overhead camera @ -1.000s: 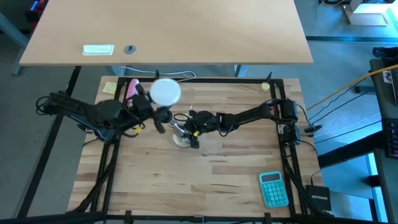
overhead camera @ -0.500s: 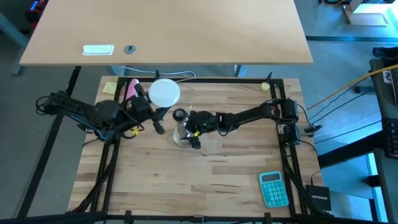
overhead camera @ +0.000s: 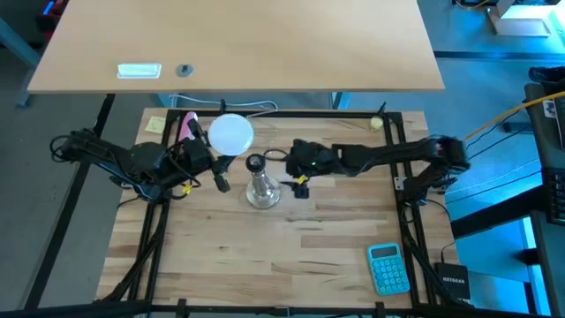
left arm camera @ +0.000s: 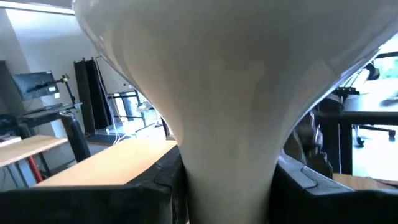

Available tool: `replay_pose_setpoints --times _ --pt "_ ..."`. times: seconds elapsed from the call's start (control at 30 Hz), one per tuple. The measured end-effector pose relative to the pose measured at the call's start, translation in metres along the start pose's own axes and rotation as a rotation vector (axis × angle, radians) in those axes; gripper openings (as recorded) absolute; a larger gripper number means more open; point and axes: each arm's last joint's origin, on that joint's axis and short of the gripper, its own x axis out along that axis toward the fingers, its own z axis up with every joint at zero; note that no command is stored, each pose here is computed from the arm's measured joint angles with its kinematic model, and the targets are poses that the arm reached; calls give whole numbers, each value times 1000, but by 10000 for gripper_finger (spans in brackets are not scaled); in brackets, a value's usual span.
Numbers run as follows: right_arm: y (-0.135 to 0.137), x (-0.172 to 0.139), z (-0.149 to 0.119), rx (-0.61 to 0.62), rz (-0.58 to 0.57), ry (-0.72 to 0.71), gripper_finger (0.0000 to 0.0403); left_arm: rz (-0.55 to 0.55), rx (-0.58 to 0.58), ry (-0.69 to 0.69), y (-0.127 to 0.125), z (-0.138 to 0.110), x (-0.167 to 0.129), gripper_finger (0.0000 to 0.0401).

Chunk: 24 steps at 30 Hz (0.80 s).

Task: Screw lightbulb
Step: Insert the lightbulb into the desk lamp

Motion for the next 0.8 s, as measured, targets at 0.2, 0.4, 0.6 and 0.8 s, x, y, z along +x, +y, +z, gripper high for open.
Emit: replay_pose_setpoints --times 0.2,0.4,0.6,0.8 --pt "-7 -49 17 16 -45 -86 334 -36 -37 -5 2 4 -10 131" --pt "-13 -103 46 58 -45 -302 335 -216 -109 -28 -11 6 -21 131" --pt "-3 -131 79 -83 -39 -555 335 -230 -128 24 -22 1 -27 131" --pt "26 -124 99 -423 -226 -663 335 -208 -104 35 -27 -1 -26 131"
